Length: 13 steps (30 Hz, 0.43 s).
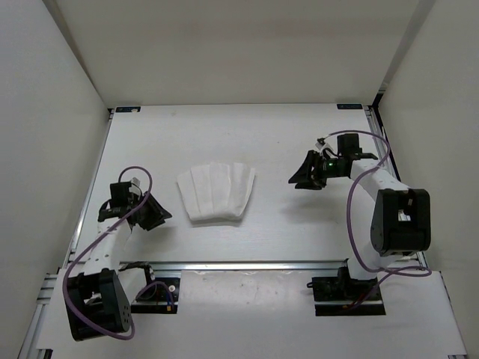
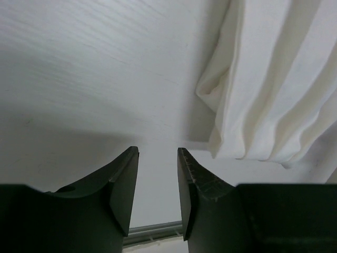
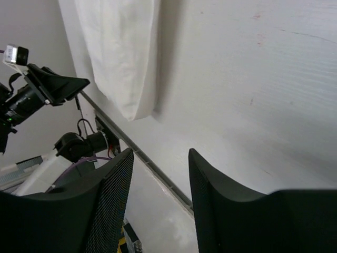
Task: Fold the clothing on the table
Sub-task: Fold the skirt
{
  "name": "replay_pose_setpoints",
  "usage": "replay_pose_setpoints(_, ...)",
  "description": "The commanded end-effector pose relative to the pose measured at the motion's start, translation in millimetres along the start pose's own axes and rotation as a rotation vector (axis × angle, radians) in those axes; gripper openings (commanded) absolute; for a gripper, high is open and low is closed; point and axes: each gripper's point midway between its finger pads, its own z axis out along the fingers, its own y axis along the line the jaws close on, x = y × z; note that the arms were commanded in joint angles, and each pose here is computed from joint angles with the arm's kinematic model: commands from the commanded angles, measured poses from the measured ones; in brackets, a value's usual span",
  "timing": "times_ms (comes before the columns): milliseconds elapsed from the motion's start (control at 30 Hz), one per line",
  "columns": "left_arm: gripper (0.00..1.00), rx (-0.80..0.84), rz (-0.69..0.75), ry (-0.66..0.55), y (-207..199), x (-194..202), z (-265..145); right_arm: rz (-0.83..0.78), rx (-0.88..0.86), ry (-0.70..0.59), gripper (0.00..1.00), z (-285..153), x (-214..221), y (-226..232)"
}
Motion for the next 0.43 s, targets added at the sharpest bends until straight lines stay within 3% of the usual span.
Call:
replay_pose_setpoints(0,0.46,-0.049,-0.038,-0.003,18.3,7.1,0.0,-0.080,0.048,-0.009,0.52,-2.3,-12.8,-7.3)
replay_pose_setpoints(167,0.45,-0.036,-0.076,-0.024,24.3,8.6,1.4,-0.064,0.045,0.017,0.52,-0.4,-23.9,-14.8)
replay_pose_setpoints(267,0.39,-0.036,-0.084,-0.015,27.0,12.8,2.3,-0.056,0.042,0.033,0.52,3.4,-27.5,-16.7)
replay_pose_setpoints(400,0.44,-0.034,-0.084,-0.047,27.3,3.9,-0.5,-0.062,0.049,0.068,0.51,10.5,-30.3,-14.6)
